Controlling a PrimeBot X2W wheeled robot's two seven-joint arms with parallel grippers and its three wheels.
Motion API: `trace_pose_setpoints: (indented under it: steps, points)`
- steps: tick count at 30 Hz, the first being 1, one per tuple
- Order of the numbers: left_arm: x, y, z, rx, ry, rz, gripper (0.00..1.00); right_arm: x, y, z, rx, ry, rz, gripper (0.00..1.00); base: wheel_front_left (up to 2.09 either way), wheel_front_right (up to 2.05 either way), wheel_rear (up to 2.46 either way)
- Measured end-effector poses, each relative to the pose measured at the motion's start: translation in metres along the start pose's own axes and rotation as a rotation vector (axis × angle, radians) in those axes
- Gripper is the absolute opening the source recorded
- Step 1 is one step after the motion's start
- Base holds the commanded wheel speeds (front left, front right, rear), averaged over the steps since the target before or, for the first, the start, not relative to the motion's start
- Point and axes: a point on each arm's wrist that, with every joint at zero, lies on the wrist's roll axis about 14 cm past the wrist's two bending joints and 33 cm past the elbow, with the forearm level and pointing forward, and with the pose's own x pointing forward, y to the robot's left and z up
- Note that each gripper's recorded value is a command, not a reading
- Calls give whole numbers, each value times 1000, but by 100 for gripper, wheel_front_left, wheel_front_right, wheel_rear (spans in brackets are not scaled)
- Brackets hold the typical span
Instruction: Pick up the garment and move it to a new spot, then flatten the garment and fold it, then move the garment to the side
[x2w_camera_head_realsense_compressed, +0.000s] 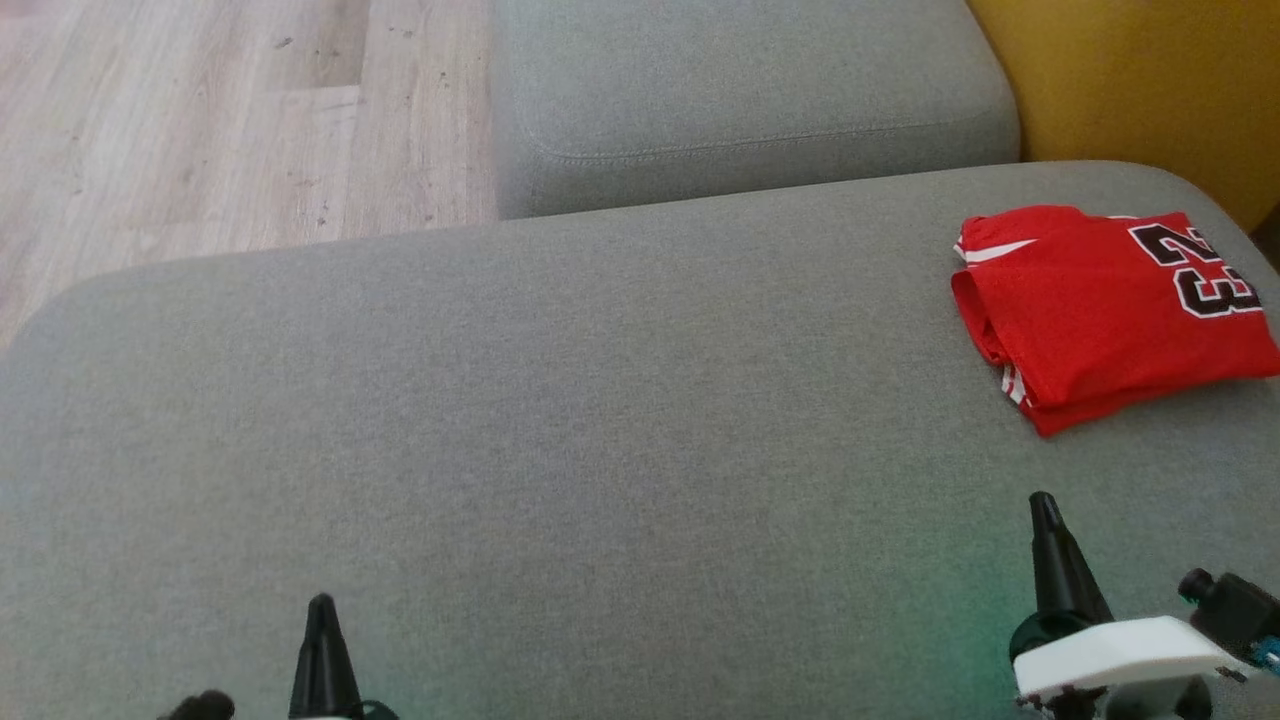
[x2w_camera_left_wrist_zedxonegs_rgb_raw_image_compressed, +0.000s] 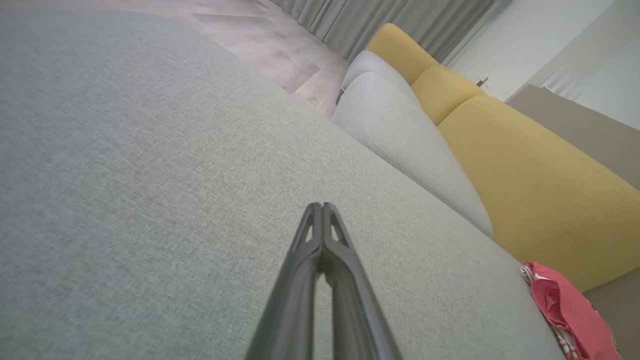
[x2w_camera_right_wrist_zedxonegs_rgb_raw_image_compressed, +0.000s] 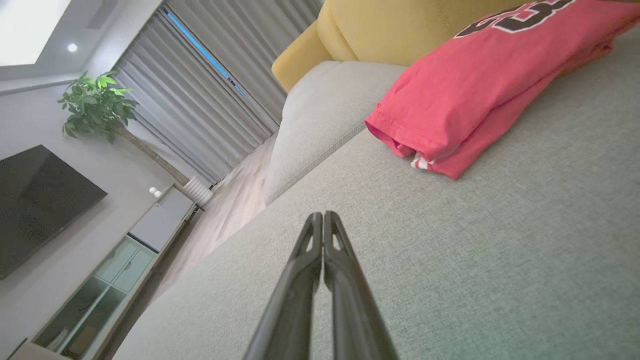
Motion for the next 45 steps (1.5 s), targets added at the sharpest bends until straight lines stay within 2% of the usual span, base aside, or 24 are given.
trace_pose_setpoints:
  steps: [26,45]
  points:
    - [17,7,11,-302,21,5,0,14,-7,13,297,-21,-40,0,0,0,0]
    - [32,3,25,-525,14,-36,0,26,-10,23,518,-44,-47,0,0,0,0]
